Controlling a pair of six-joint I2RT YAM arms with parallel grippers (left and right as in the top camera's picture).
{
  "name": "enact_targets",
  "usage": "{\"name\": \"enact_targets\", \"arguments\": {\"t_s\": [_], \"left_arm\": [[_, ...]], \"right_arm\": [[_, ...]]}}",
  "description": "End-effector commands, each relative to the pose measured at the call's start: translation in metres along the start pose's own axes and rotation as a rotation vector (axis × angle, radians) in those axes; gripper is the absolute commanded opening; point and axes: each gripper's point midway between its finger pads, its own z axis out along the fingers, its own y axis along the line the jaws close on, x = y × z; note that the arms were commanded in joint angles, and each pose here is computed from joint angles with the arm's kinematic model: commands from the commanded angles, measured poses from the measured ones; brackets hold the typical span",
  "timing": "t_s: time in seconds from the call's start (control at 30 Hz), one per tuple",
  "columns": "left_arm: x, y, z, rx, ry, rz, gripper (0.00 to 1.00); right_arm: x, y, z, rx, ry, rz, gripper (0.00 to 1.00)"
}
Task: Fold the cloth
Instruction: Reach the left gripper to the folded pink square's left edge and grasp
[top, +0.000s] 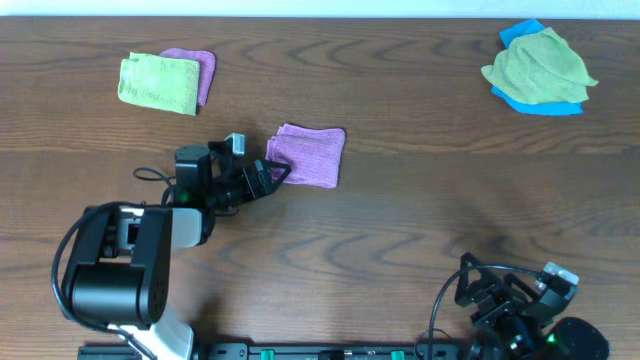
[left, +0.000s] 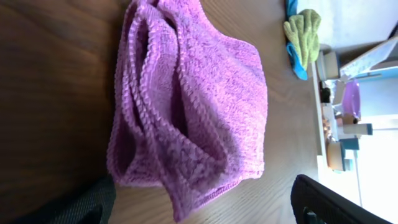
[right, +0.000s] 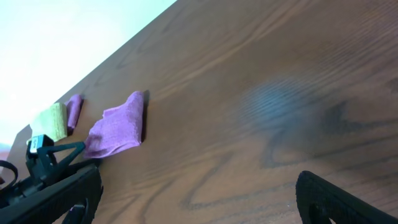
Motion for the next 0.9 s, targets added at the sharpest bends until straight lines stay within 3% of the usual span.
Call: {"name": "enact_targets", "arguments": {"t_s": [0.0,0.27,0.37,0.67,0.87], "left_arm": [[0.022,0.019,0.010,-0.043,0.053,-0.095,0.92],[0.033,0.011,0.024,-0.047,0.072,-0.114,0.92],[0.033,0.014,0.026,-0.075,0.060,-0.139,0.80],[0.023,0.022,0.028,-0.134,0.001,-0.143,0.82],[0.008,0.021,0.030,-0.150,-0.042,-0.124,0.66]], "right_arm": [[0.000,0.000,0.000,-0.002,-0.003,0.016,0.99],[0.002,0.004,0.000,-0.022,0.007,0.015,0.99],[0.002,0.004,0.000,-0.022,0.007,0.015,0.99],[0.002,0.004,0.000,-0.025,0.009,0.016,0.99],[0.005,0.013,-0.001,-0.074,0.029,0.013,0.99]]}}
